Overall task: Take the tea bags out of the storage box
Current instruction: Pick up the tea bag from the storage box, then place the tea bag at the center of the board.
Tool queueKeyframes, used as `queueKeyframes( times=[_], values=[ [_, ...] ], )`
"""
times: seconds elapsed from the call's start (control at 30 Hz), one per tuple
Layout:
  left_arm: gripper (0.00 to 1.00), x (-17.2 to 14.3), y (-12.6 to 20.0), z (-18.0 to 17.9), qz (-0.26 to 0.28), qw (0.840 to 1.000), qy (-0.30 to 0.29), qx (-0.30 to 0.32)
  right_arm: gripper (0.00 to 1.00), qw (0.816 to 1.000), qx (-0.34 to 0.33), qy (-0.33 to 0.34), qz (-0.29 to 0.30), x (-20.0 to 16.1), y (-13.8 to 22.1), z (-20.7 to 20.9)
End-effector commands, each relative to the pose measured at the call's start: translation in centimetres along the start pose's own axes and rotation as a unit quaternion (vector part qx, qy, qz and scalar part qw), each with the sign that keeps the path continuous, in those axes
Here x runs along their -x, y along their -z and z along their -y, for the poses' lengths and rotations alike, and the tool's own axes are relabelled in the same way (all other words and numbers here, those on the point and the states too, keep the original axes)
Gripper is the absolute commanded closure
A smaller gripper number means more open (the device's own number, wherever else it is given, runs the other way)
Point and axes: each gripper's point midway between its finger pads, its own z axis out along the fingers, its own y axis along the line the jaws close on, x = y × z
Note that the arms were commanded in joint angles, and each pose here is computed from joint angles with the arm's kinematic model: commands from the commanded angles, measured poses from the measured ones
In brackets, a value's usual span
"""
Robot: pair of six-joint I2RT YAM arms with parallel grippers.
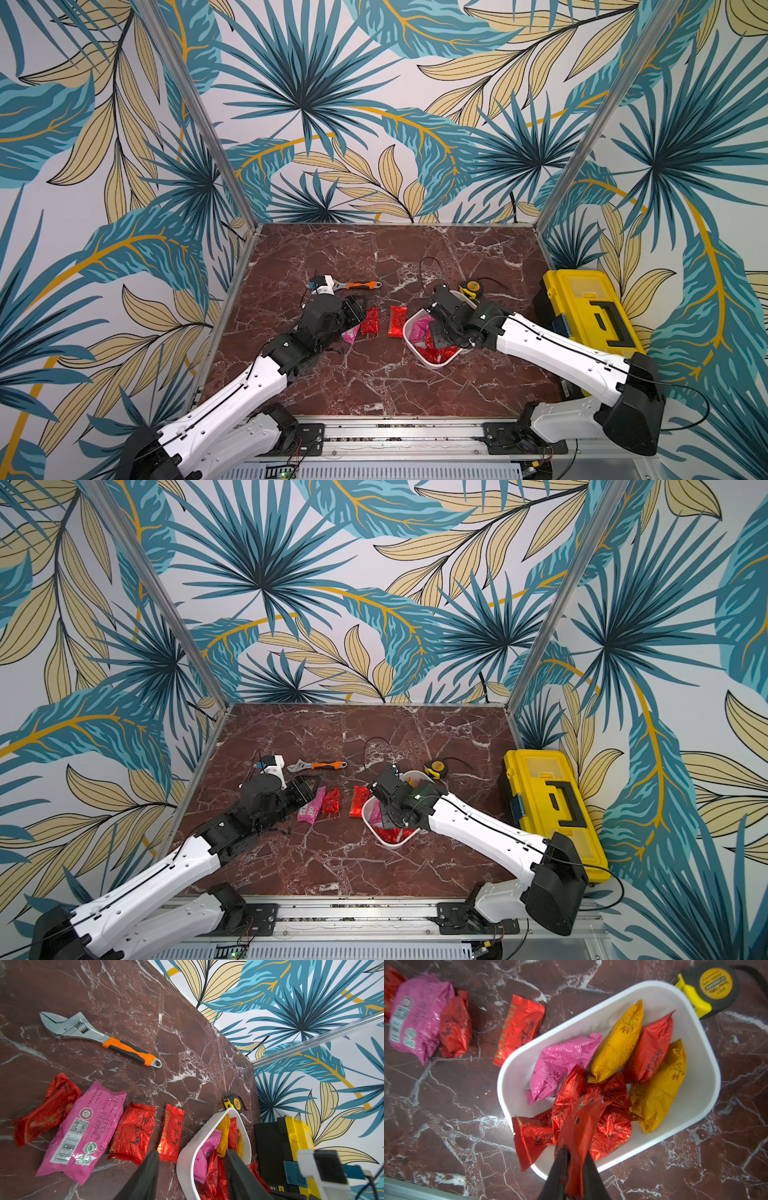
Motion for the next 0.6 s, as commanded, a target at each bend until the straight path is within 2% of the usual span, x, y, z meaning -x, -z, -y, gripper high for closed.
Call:
queueKeyframes(
  times=[0.0, 0.13, 0.3, 0.57],
  values=[
    [0.44, 0.2, 0.5, -1.2, 0.009, 1.000, 0.002, 0.012, 0.84, 0.999, 0.034, -0.008, 0.015, 0.9, 2.0, -0.9],
    [0.44, 0.8, 1.5, -2.2, 0.028, 0.999, 0.009, 0.032, 0.85, 0.990, 0.138, -0.009, 0.026, 1.9, 3.5, -4.9],
    [0.44, 1.1, 3.5, -5.0, 0.052, 0.995, 0.022, 0.077, 0.85, 0.963, 0.269, -0.021, 0.015, 1.9, 3.7, -11.9],
    [0.44, 1.4, 7.2, -9.2, 0.094, 0.986, 0.051, 0.131, 0.85, 0.942, 0.336, -0.009, -0.016, 1.1, 0.6, -20.8]
  ],
)
